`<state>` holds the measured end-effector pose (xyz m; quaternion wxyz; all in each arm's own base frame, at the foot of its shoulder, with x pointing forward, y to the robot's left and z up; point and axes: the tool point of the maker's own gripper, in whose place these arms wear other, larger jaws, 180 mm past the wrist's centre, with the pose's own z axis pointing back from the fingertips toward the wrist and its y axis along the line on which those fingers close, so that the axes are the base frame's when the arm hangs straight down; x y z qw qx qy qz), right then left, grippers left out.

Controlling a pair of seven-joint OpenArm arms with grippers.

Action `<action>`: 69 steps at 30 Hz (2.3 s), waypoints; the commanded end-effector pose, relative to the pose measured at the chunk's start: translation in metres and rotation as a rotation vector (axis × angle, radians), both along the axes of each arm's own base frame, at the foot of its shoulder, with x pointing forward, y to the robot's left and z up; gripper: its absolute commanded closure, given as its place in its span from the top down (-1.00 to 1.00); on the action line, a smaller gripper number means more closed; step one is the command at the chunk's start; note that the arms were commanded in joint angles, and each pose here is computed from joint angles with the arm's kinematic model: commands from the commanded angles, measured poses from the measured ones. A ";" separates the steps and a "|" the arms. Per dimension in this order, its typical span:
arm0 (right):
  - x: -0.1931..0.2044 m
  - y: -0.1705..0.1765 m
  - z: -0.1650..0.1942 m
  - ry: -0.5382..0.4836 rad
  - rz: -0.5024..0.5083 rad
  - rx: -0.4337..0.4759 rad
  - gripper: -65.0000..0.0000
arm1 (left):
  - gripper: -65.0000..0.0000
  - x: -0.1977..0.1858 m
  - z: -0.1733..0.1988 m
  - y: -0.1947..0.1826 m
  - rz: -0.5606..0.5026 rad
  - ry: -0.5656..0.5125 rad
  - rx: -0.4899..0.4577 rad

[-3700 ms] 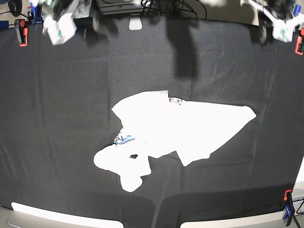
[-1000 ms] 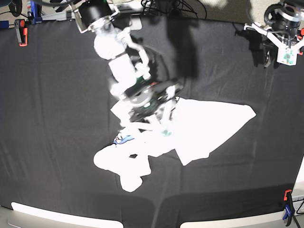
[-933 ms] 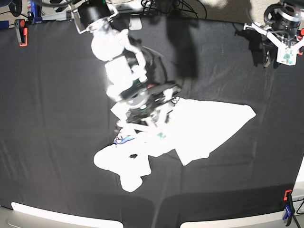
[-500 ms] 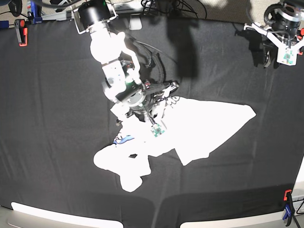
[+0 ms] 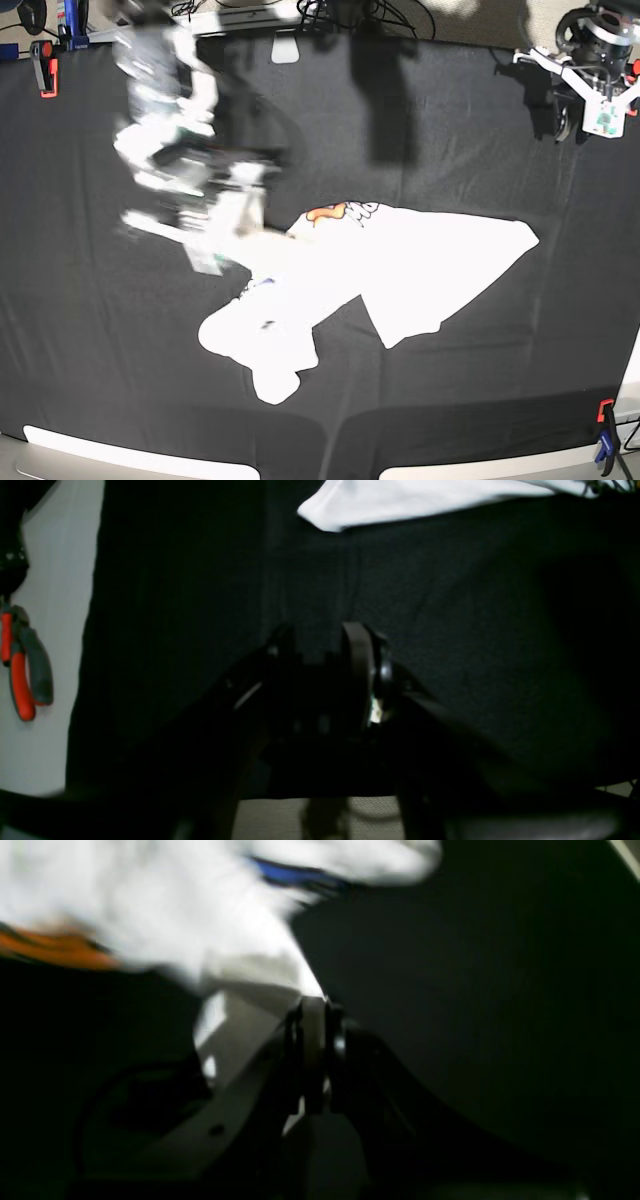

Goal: Layout the t-shirt on the table in an organized manner, then fold the t-shirt properly
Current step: 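Grasp the shirt fabric with the right gripper and drag it outward, then grasp the shirt edge with the left gripper and pull it outward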

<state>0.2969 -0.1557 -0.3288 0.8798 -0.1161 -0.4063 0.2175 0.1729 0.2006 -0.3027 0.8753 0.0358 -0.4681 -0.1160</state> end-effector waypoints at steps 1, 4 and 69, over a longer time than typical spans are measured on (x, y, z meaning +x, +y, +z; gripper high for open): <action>-0.002 -0.016 0.010 -0.030 -0.026 -0.017 -1.00 | -0.55 0.004 0.010 -0.002 -0.010 -0.040 -0.008; -0.026 -0.069 0.003 0.007 -0.139 -0.070 -1.00 | -0.55 0.004 0.012 -0.004 -0.007 -0.046 -0.039; -0.075 -0.171 0.027 -0.100 -0.436 0.066 -1.00 | -1.00 0.258 -0.021 -0.108 -0.101 -0.071 -0.372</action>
